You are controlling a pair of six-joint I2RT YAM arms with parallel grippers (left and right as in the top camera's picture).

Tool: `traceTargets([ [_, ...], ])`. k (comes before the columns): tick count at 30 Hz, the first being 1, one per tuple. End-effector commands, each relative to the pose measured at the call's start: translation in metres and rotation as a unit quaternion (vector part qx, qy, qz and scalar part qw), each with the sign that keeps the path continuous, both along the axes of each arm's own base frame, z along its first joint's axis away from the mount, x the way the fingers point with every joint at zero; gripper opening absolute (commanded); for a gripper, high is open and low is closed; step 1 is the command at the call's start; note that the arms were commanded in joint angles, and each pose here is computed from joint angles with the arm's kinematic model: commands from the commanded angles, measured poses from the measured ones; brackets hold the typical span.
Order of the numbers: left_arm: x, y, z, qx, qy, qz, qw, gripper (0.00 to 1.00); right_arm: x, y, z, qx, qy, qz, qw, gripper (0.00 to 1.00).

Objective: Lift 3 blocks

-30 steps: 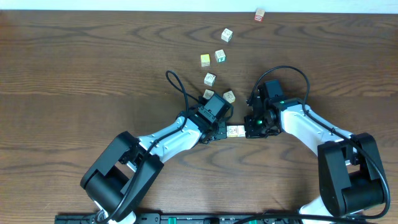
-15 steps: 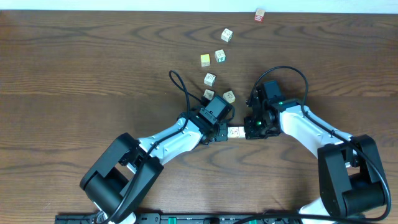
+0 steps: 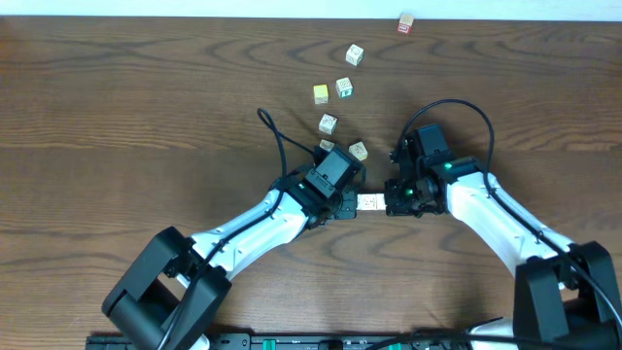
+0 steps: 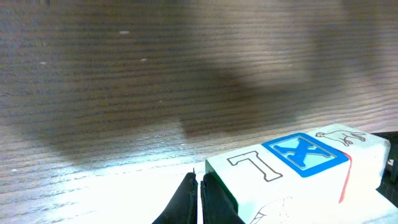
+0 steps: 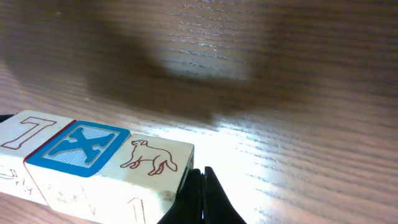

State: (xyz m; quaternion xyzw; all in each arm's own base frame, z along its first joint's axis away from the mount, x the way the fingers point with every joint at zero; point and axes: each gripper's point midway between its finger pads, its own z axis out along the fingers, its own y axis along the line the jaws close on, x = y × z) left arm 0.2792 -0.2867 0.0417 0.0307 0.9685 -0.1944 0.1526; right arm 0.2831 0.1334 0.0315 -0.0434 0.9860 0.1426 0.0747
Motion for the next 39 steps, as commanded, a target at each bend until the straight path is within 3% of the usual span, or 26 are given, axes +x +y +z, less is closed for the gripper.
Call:
traceTargets([
  [1, -0.018, -0.044, 0.038, -0.086, -0.005, -0.067, 0.994, 0.07, -0.019, 0.052, 0.028, 0.118, 0.015, 0.054, 0.991, 0.01],
  [26, -0.022, -0.047, 0.073, -0.12, -0.028, -0.079, 0.989, 0.07, -0.028, 0.059, 0.065, 0.157, -0.006, 0.067, 0.985, 0.01],
  [39, -0.036, -0.054, 0.073, -0.117, -0.031, -0.123, 0.985, 0.07, -0.029, 0.063, 0.068, 0.168, -0.004, 0.071, 0.983, 0.01],
])
